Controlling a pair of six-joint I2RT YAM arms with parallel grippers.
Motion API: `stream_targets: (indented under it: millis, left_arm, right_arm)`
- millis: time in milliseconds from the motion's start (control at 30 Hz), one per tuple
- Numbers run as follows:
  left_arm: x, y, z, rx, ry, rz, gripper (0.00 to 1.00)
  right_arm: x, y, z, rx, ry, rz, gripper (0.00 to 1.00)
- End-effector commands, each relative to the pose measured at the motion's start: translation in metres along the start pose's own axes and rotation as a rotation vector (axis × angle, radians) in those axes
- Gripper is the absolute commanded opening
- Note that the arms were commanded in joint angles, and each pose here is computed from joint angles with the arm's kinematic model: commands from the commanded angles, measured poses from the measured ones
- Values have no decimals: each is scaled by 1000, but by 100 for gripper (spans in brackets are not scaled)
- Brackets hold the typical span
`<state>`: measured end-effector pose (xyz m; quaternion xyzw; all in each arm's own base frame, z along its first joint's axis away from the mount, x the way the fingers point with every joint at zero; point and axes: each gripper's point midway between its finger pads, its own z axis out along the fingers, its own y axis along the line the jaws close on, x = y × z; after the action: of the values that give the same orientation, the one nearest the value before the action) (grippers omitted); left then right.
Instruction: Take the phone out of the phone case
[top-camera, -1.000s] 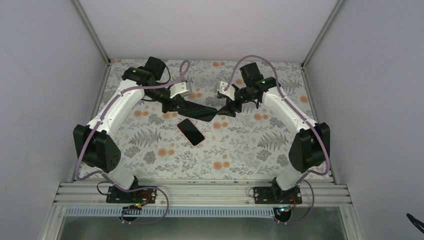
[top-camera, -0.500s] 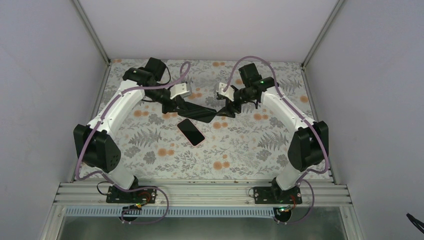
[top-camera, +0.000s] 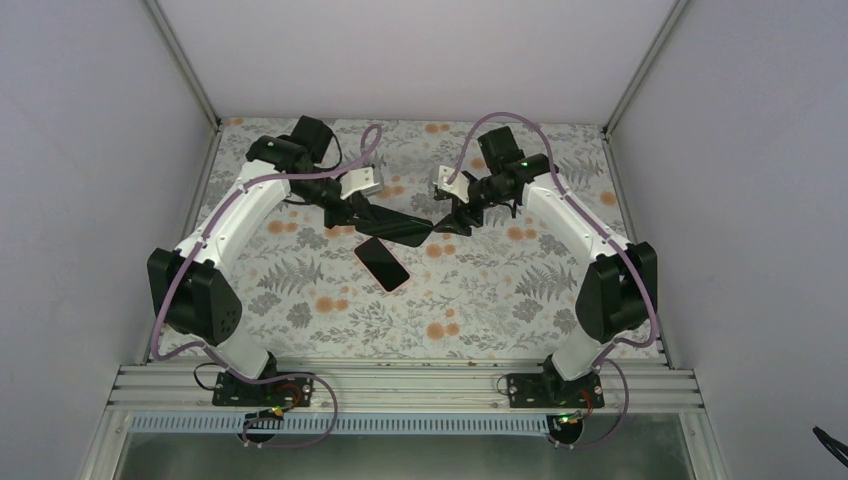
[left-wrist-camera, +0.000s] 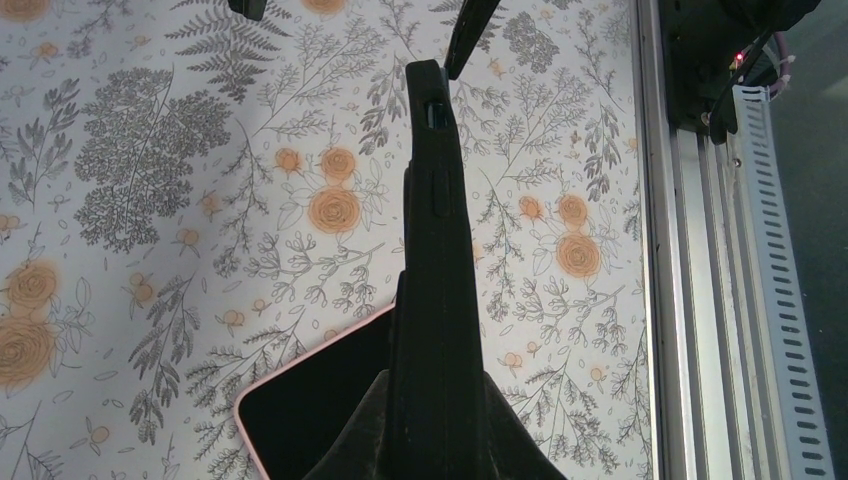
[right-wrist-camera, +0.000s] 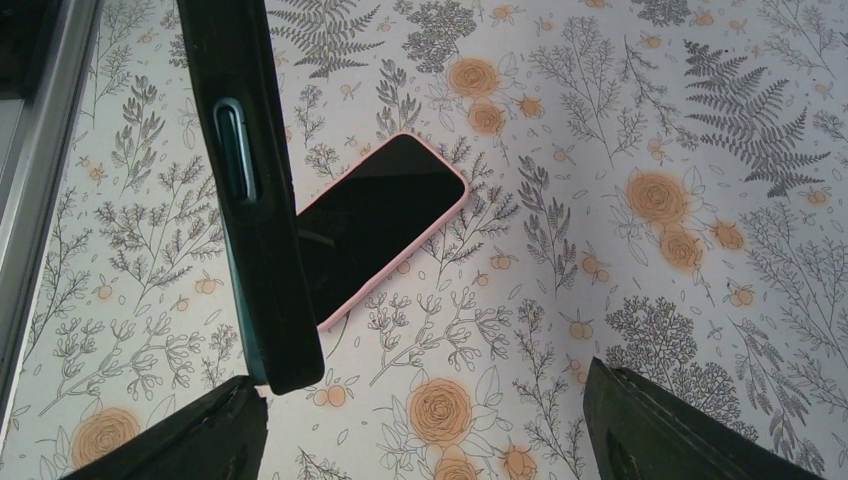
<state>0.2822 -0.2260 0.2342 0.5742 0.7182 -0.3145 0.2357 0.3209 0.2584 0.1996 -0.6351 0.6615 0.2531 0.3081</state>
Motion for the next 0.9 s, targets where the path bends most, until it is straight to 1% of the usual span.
stream_targets:
  millis: [0,267,467,867]
  left_arm:
    - [-13,-10,-4,23,-56,45,2]
    - [-12,-14,-3,41,-59,49,2]
    - [-8,-15,-4,31,-44,50,2]
    - [-11,-14,-4,33,-57,49,2]
  right_arm:
    - [-4,0,1,-8,-12,-17,81]
    - [-3,-8,6,5,-4,-16,79]
    - [-2,-10,4,2,4,-22,79]
    - [-5,-11,1,2,-2,-26,79]
